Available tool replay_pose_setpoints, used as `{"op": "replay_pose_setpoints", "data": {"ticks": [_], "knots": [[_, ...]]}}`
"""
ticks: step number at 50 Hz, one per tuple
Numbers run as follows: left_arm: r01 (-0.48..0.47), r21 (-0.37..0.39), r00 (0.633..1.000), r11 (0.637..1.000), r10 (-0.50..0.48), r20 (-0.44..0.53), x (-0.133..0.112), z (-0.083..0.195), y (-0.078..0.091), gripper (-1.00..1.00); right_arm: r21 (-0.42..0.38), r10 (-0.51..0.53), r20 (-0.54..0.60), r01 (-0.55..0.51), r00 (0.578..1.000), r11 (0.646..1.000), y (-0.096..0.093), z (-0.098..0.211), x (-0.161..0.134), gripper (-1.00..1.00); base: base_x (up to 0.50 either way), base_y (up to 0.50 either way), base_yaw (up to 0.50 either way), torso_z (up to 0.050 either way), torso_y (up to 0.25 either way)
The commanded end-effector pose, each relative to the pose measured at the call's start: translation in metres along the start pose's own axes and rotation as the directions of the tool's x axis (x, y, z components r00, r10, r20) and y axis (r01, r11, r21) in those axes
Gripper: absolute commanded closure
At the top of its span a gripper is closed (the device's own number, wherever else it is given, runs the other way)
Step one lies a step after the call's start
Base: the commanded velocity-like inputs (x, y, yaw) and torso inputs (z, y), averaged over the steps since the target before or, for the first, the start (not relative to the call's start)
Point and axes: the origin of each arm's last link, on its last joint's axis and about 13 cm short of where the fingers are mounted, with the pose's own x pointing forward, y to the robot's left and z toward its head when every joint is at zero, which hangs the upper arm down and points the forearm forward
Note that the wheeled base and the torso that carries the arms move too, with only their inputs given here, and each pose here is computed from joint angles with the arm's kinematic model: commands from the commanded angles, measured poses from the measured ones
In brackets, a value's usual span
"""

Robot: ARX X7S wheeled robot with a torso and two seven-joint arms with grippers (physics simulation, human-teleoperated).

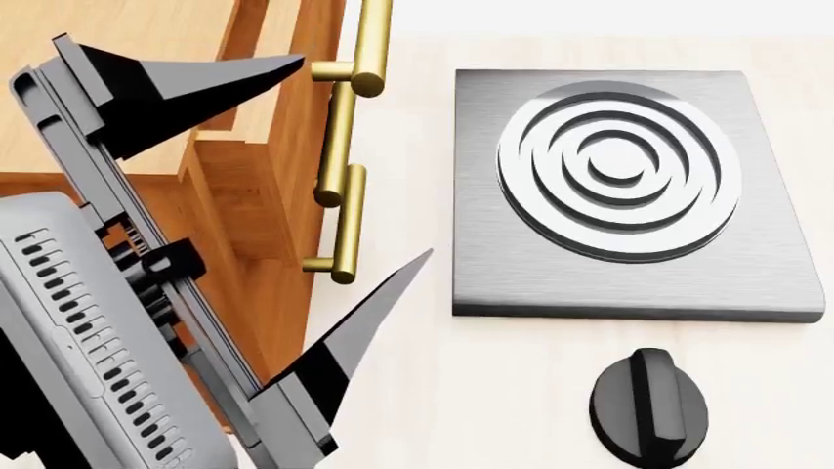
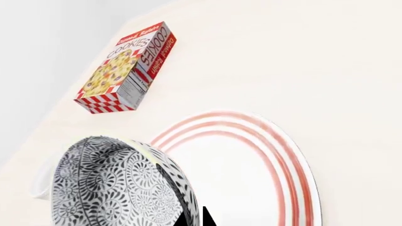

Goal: Pick the akita bowl on the wooden cabinet and place it on the plate.

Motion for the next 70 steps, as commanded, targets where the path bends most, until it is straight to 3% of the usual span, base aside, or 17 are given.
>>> {"op": "replay_pose_setpoints", "data": {"ticks": [1, 29, 53, 68, 69, 70], "knots": [[-0.004, -0.001, 1.0, 1.0, 0.004, -0.009, -0.001, -0.001, 0.0, -1.0, -0.006, 0.001, -0.009, -0.001, 1.0, 1.0, 0.004, -0.004, 0.009, 1.0, 0.0, 0.0, 0.0, 0.0, 0.0], [-0.006, -0.009, 1.0, 1.0, 0.006, -0.023, -0.001, -0.005, -0.003, -1.0, 0.067, -0.024, -0.015, 0.025, 1.0, 0.997, 0.005, -0.003, 0.017, 1.0, 0.0, 0.0, 0.0, 0.0, 0.0], [-0.003, -0.013, 1.0, 1.0, 0.003, -0.027, 0.0, -0.008, -0.003, -1.0, 0.042, -0.077, -0.072, 0.08, 0.994, 0.996, -0.001, -0.016, 0.021, 1.0, 0.0, 0.0, 0.0, 0.0, 0.0], [-0.008, -0.018, 0.999, 1.0, 0.007, -0.031, 0.0, -0.01, -0.002, -1.0, 0.026, -0.029, -0.067, 0.031, 0.997, 0.999, 0.004, -0.016, 0.021, 1.0, 0.0, 0.0, 0.0, 0.0, 0.001], [-0.008, -0.018, 1.0, 1.0, 0.007, -0.03, 0.0, -0.01, -0.002, -1.0, 0.048, -0.037, -0.069, 0.04, 0.997, 0.998, 0.003, -0.016, 0.021, -1.0, 0.0, 0.0, 0.0, 0.0, 0.0], [-0.008, -0.019, 1.0, 1.0, 0.008, -0.03, 0.0, -0.01, -0.002, -1.0, 0.052, -0.027, -0.068, 0.03, 0.997, 0.998, 0.003, -0.015, 0.021, -1.0, 0.0, 0.0, 0.0, 0.0, 0.0]]}}
